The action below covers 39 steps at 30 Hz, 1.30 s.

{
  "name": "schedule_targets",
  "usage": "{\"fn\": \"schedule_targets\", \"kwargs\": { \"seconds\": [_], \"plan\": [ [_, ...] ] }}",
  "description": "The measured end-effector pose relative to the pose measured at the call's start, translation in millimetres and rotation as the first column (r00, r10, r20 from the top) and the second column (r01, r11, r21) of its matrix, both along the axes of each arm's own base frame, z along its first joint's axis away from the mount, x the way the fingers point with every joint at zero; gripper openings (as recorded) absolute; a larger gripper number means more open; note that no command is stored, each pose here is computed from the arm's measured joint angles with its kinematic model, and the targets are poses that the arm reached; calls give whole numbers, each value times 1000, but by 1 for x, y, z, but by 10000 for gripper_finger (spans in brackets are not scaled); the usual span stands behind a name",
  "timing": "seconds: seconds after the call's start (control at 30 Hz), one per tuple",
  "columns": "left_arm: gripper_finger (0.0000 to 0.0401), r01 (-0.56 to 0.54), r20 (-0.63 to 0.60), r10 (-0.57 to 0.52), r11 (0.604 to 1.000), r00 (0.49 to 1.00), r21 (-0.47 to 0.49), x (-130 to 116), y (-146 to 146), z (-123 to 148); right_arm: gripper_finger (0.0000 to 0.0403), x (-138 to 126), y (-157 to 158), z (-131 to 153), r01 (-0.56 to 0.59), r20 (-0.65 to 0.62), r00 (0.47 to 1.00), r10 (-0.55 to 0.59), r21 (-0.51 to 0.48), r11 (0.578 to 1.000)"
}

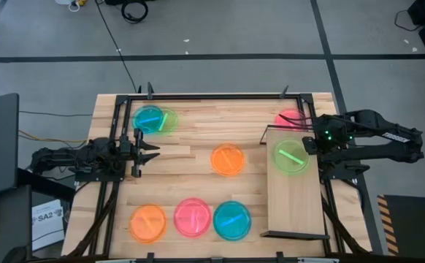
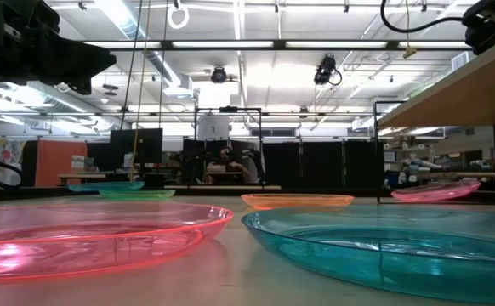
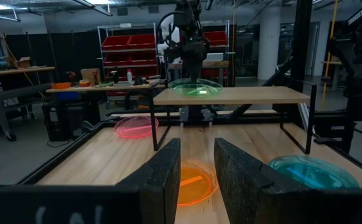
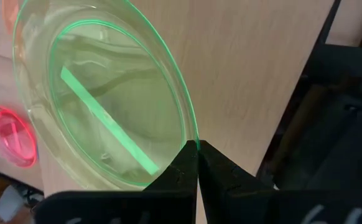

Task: Place and stack plates onto a shelf
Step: Put the right green transparent plate on the shelf, then put the top pink transparent plate on the shelf

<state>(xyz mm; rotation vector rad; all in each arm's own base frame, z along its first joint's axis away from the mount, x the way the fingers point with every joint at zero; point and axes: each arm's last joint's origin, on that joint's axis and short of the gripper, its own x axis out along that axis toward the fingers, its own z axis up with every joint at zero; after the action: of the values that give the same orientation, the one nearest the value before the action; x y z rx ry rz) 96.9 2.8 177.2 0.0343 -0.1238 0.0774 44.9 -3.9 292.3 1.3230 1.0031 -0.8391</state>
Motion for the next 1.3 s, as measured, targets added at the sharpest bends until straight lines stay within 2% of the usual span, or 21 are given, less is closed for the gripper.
{"fn": "schedule_targets", "kwargs": {
  "seconds": [0.4,0.63,0.87,1.3],
  "plan": [
    [105,0,0,0,1000,1000,0,0,0,0,11,0,-2,0,7,-12,1000,-8,-74,997],
    [105,0,0,0,1000,1000,0,0,0,0,15,0,-2,0,8,-13,1000,-9,-80,997],
    [105,0,-1,0,1000,1000,0,0,0,0,49,0,-2,0,8,-14,1000,-9,-84,996],
    [105,0,0,0,1000,1000,0,0,0,0,126,-1,-5,0,-10,-28,1000,6,-168,986]
  ]
}}
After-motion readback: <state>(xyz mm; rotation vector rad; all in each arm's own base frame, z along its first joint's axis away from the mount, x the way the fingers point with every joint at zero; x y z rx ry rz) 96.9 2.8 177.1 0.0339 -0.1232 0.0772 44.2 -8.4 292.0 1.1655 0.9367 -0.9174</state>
